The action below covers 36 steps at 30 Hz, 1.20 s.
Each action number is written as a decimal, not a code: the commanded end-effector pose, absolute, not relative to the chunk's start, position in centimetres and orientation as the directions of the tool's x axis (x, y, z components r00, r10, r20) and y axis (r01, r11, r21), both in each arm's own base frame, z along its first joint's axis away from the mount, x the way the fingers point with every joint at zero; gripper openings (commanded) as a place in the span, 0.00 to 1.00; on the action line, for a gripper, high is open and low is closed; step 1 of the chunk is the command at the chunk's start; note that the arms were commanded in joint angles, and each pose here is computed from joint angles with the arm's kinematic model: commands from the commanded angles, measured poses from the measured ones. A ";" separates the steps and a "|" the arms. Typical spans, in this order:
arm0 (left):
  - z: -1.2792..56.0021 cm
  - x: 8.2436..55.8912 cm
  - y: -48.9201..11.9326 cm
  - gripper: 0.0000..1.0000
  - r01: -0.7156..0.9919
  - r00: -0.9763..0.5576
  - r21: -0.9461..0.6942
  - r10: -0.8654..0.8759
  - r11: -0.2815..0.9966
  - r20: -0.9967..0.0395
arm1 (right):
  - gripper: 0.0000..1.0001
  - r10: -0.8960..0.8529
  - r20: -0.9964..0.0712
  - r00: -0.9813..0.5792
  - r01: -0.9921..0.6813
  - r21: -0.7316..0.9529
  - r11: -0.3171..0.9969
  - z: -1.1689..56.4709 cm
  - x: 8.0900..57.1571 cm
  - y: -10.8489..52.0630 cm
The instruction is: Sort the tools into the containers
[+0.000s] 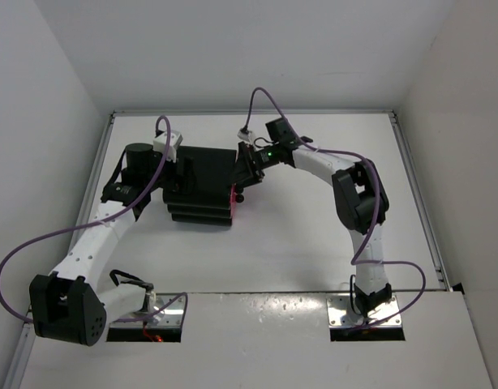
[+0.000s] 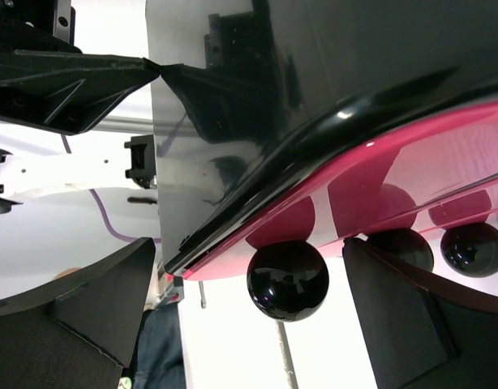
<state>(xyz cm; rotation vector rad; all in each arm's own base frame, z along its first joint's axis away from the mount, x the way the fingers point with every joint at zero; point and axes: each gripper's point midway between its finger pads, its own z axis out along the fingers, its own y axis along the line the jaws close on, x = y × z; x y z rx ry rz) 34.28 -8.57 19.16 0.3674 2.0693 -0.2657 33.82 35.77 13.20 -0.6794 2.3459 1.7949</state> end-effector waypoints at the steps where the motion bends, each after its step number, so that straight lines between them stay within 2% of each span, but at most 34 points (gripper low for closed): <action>1: 13.4 29.9 -8.8 0.99 0.395 -0.656 -0.097 0.206 0.914 -0.726 | 1.00 -0.256 -0.438 -0.862 -0.490 0.849 0.199 14.4 34.6 35.1; 10: 13.4 29.9 -8.8 0.99 0.395 -0.656 -0.097 0.206 0.914 -0.726 | 1.00 -0.215 -0.483 -0.849 -0.516 0.845 0.141 17.2 35.6 33.2; 13: 13.4 29.9 -8.8 0.99 0.395 -0.656 -0.097 0.206 0.914 -0.726 | 1.00 -0.214 -0.464 -0.859 -0.497 0.857 0.135 17.4 35.0 32.6; 20: 13.1 29.9 -8.8 0.99 0.394 -0.663 -0.099 0.207 0.914 -0.720 | 1.00 -0.168 -0.452 -0.876 -0.479 0.856 0.194 17.5 35.6 28.9; 23: 13.4 29.9 -8.8 0.99 0.395 -0.655 -0.097 0.206 0.914 -0.727 | 1.00 -0.141 -0.455 -0.879 -0.476 0.832 0.286 16.9 36.4 26.2; 24: 13.8 29.9 -8.6 0.99 0.390 -0.646 -0.087 0.205 0.917 -0.736 | 1.00 -0.130 -0.495 -0.859 -0.507 0.792 0.340 16.6 37.4 24.7; 26: 14.1 29.9 -8.6 0.99 0.391 -0.638 -0.085 0.203 0.916 -0.743 | 1.00 -0.128 -0.475 -0.870 -0.482 0.771 0.416 16.1 37.2 22.9; 27: 14.4 29.9 -8.4 0.99 0.384 -0.630 -0.074 0.202 0.920 -0.750 | 1.00 -0.118 -0.514 -0.850 -0.500 0.715 0.488 16.3 38.0 21.2; 31: 16.0 30.0 -8.1 0.99 0.367 -0.595 -0.058 0.187 0.928 -0.782 | 1.00 -0.108 -0.544 -0.832 -0.465 0.578 0.671 15.6 38.0 16.3; 36: 18.1 30.4 -7.7 0.99 0.342 -0.547 -0.037 0.167 0.939 -0.820 | 1.00 -0.134 -0.610 -0.781 -0.477 0.444 0.758 16.5 36.4 12.5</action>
